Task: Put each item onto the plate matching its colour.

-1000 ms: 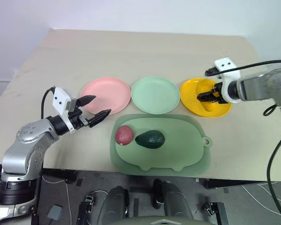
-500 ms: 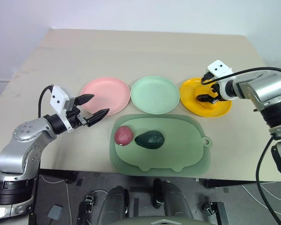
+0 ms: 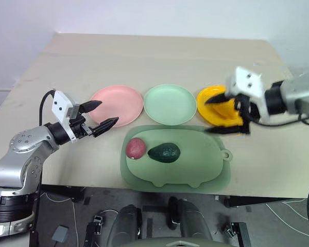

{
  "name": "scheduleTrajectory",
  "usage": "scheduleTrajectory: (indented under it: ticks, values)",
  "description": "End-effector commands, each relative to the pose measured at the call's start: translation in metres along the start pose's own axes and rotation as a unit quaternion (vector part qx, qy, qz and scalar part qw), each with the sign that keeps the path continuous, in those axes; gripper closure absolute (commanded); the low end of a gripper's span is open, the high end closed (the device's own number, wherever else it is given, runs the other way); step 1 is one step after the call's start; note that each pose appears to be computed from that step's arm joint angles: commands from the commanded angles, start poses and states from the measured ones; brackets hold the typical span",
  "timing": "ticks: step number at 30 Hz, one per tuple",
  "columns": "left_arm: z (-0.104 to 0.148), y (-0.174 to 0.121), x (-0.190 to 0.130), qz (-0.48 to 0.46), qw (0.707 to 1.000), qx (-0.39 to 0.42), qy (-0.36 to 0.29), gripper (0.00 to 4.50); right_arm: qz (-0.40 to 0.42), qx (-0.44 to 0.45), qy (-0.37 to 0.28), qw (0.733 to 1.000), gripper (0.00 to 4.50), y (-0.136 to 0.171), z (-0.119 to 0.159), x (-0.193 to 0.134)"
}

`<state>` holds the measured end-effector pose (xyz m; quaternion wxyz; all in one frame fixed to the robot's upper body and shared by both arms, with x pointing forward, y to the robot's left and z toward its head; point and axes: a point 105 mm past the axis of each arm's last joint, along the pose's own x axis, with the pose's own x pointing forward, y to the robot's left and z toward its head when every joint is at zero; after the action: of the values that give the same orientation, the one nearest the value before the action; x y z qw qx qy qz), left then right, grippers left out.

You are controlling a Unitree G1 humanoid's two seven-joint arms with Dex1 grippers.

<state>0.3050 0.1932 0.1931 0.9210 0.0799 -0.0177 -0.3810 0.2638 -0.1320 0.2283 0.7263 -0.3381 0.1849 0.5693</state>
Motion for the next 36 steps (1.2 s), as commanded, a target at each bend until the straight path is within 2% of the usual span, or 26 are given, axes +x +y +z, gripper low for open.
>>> scheduleTrajectory:
  ticks: [1, 10, 21, 36]
  values:
    - [0.011, -0.006, 0.002, -0.023, 1.000, 0.008, -0.015, 0.00, -0.001, -0.025, 0.006, 1.000, 0.02, 0.011, 0.007, 0.006]
    - [0.012, -0.013, 0.006, -0.042, 0.999, 0.006, -0.012, 0.00, 0.015, 0.017, 0.020, 1.000, 0.02, 0.022, 0.002, 0.051]
    - [0.013, -0.014, 0.007, -0.041, 0.999, 0.007, -0.014, 0.00, 0.010, 0.000, 0.035, 0.999, 0.02, 0.021, 0.000, 0.084]
    - [0.016, -0.017, 0.001, -0.039, 0.999, 0.003, -0.014, 0.00, 0.007, 0.003, 0.045, 0.999, 0.02, 0.014, -0.011, 0.108]
